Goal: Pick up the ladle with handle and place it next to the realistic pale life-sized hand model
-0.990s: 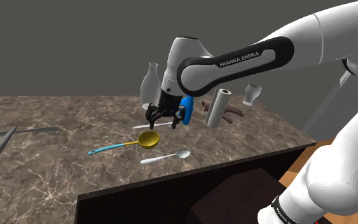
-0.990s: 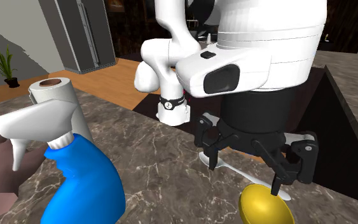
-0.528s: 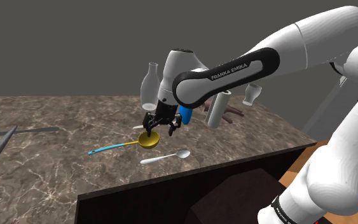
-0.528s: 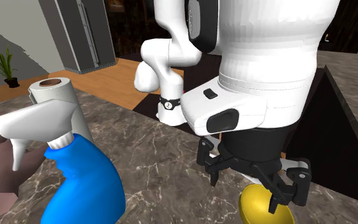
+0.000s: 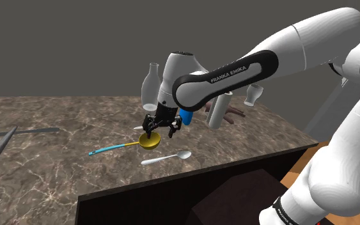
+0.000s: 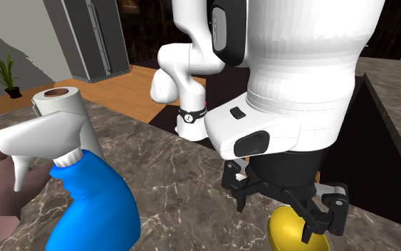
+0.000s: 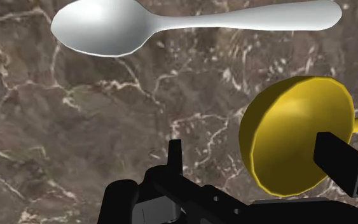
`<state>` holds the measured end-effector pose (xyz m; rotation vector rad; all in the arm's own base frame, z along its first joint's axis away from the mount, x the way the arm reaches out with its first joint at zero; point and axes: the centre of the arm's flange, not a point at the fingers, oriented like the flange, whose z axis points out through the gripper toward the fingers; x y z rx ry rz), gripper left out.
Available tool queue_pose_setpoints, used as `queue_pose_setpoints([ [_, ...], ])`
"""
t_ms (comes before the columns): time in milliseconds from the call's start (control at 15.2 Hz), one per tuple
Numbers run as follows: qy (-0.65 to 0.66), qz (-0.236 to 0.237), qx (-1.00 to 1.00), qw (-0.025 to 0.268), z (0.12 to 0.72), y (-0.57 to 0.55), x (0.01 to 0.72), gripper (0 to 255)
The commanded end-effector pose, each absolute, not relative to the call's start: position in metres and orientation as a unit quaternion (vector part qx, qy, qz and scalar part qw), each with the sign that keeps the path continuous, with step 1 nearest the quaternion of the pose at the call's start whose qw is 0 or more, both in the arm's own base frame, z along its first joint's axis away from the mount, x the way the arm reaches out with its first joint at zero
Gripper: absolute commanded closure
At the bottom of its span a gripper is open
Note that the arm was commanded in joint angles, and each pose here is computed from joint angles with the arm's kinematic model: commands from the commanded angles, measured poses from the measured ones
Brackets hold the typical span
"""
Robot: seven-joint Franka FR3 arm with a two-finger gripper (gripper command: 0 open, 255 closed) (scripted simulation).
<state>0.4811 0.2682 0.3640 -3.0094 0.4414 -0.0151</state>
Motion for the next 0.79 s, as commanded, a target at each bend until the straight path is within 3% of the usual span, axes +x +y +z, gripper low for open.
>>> queue_pose_setpoints([
  [0, 0.145, -0.005, -0.988, 0.05, 0.364, 0.268, 0.481, 255],
  [726, 0.145, -0.005, -0.988, 0.05, 0.375, 0.268, 0.481, 255],
])
